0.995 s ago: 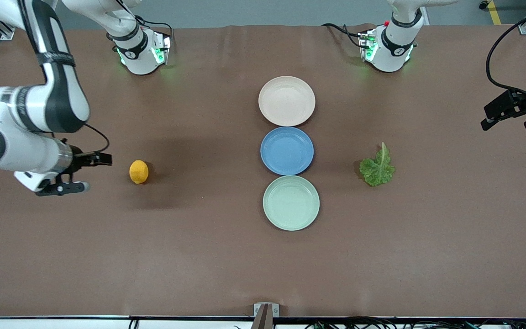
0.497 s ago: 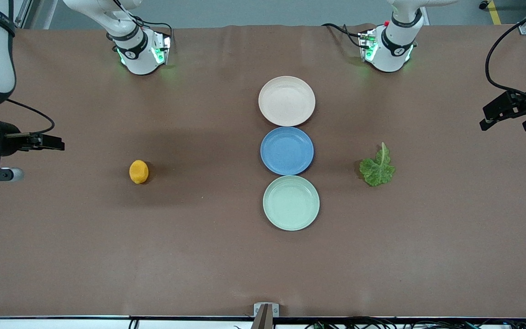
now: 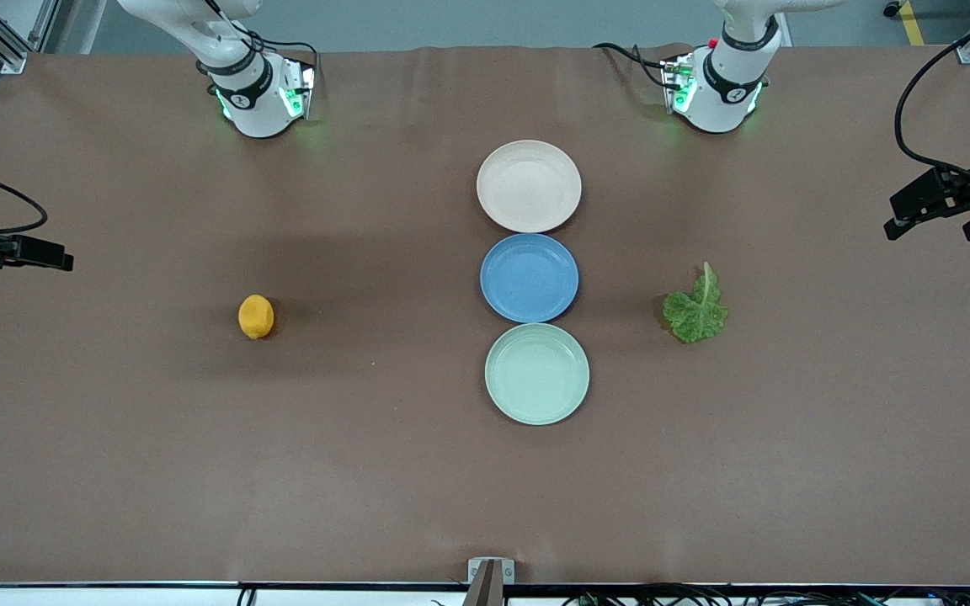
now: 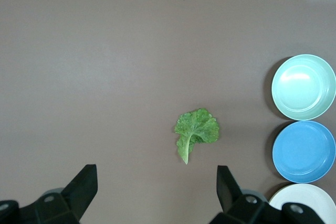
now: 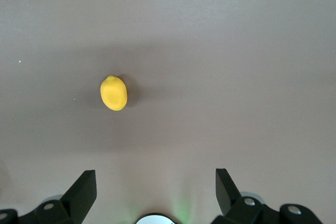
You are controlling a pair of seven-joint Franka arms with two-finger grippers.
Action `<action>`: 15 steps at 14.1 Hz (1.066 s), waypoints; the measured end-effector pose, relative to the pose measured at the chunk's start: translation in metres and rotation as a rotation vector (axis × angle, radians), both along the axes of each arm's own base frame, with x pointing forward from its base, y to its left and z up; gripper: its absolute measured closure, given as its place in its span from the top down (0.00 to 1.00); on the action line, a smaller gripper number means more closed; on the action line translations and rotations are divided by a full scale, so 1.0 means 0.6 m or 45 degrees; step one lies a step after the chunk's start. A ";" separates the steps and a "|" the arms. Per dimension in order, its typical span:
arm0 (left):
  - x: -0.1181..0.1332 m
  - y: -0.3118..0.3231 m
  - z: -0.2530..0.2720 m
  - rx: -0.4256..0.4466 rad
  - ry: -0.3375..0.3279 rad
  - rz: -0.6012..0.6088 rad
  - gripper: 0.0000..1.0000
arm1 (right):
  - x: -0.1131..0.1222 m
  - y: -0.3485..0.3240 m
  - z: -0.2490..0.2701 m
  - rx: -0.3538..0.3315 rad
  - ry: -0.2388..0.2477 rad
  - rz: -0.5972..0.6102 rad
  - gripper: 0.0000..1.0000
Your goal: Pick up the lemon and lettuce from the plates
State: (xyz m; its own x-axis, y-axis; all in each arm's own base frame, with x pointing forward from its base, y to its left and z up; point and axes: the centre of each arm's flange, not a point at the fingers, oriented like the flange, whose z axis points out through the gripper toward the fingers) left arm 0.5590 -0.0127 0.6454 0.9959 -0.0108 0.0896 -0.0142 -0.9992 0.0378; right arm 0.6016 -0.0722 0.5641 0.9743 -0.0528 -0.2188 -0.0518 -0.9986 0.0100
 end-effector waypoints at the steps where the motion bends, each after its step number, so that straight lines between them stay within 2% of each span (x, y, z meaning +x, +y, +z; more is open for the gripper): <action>1: 0.000 0.000 0.000 0.000 0.000 0.000 1.00 | 0.000 -0.001 -0.001 0.001 0.001 -0.001 1.00; 9: 0.000 0.000 0.000 0.000 0.000 0.002 1.00 | -0.003 0.015 0.013 0.006 -0.020 0.018 1.00; 15: 0.000 0.000 0.000 0.000 0.000 0.002 1.00 | -0.072 0.021 0.010 0.020 -0.108 0.026 1.00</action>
